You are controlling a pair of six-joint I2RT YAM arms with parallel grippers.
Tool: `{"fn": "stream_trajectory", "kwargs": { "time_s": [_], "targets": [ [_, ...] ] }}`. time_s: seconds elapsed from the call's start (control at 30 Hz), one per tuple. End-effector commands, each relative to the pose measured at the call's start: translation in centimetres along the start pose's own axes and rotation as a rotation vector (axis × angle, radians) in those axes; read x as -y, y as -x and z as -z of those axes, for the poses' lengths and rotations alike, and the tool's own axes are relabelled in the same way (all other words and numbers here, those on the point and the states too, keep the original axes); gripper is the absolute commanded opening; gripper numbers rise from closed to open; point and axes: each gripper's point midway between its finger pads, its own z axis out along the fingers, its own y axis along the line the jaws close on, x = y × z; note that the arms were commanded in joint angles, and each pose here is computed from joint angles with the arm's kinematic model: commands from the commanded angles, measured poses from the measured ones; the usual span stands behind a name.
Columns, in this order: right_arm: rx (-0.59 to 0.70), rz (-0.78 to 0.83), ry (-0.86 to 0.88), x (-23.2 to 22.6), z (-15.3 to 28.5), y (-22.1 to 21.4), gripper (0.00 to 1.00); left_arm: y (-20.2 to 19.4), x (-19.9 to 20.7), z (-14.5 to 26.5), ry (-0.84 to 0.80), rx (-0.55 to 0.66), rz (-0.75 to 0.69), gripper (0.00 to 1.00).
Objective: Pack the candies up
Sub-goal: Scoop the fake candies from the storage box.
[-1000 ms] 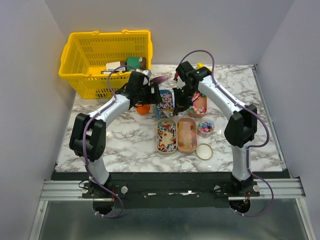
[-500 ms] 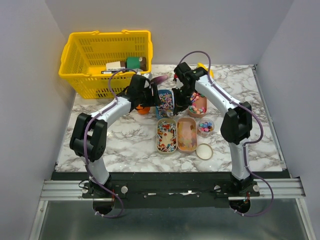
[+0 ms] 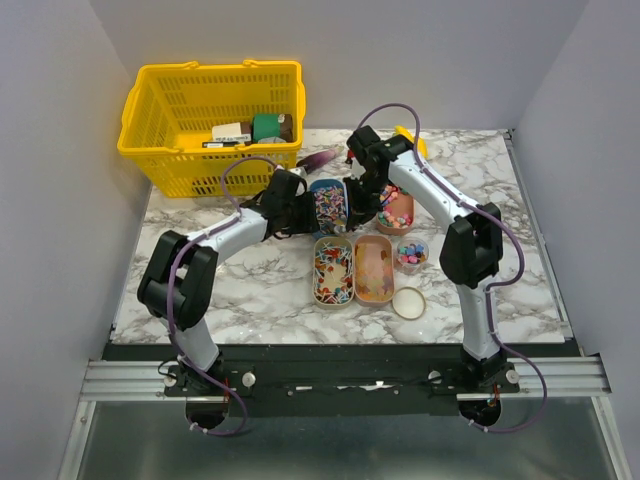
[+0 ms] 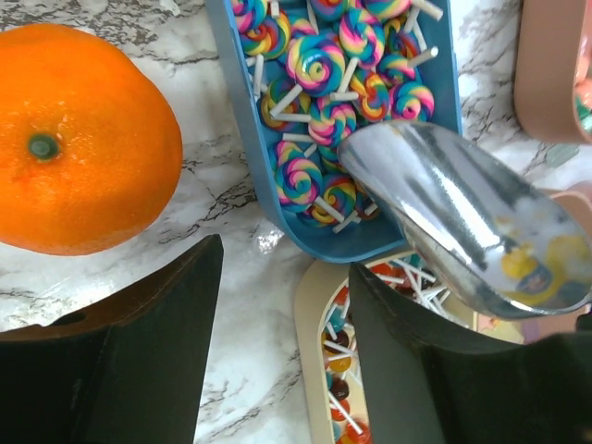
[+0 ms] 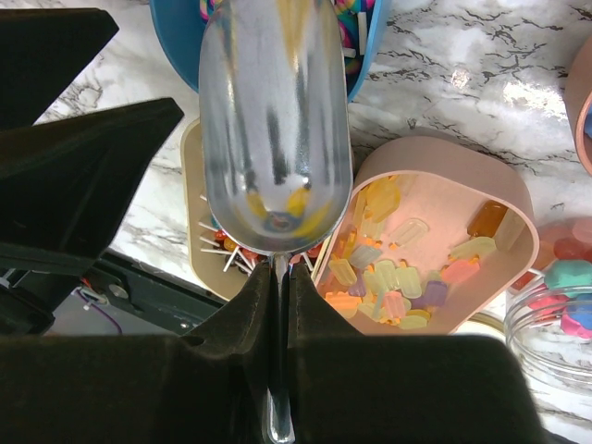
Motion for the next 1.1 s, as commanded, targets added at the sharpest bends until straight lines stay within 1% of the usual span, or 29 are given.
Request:
{"fn": "stream_trajectory", "kwargs": {
  "time_s": [0.0,0.2,0.3,0.4,0.43,0.5,0.53,0.6,0.63,0.67,0.73,0.9,1.07],
  "targets": [
    [-0.026,-0.007,-0.029,0.8,-1.3,-0.2,0.01,1.4,0.1,-0.9,0.013,0.072,0.055,0.62],
    [-0.04,-0.009,-0.029,0.8,-1.2,-0.5,0.01,0.4,0.1,-2.5,0.026,0.063,0.072,0.5],
    [-0.046,-0.002,-0.018,0.6,-0.9,-0.7,0.01,-0.6,0.1,-3.3,0.041,0.039,0.061,0.47],
    [-0.05,0.009,-0.016,0.6,-0.8,-0.7,0.01,-2.0,-0.3,-4.1,0.066,-0.001,0.058,0.4],
    [-0.053,0.013,-0.017,0.6,-0.9,-0.8,0.01,-2.4,-0.6,-4.4,0.075,-0.017,0.059,0.35],
    [-0.068,0.013,-0.015,0.6,-1.5,-0.8,0.01,-2.9,-1.2,-4.7,0.11,-0.027,0.058,0.3],
    [-0.072,0.016,-0.012,0.7,-1.7,-0.8,0.01,-3.3,-1.5,-4.9,0.117,-0.038,0.06,0.24],
    [-0.079,0.02,-0.004,0.6,-2.1,-0.7,0.01,-3.7,-1.5,-5.0,0.12,-0.054,0.061,0.17],
    [-0.088,0.022,-0.009,0.8,-2.6,-0.7,0.01,-3.8,-1.4,-5.1,0.12,-0.06,0.057,0.12],
    [-0.088,0.025,-0.013,0.9,-2.8,-0.6,0.01,-3.8,-1.3,-5.1,0.118,-0.063,0.056,0.1],
    [-0.077,0.025,-0.028,1.2,-3.2,-0.2,0.01,-4.1,-1.3,-5.1,0.121,-0.074,0.049,0.06],
    [-0.046,-0.009,-0.081,2.0,-3.8,0.4,0.01,-4.6,-1.3,-4.8,0.127,-0.094,0.054,0.06],
    [-0.016,-0.146,-0.103,2.2,-3.4,0.4,0.01,-4.4,-1.0,-4.6,0.132,-0.095,0.087,0.06]
  ]
}}
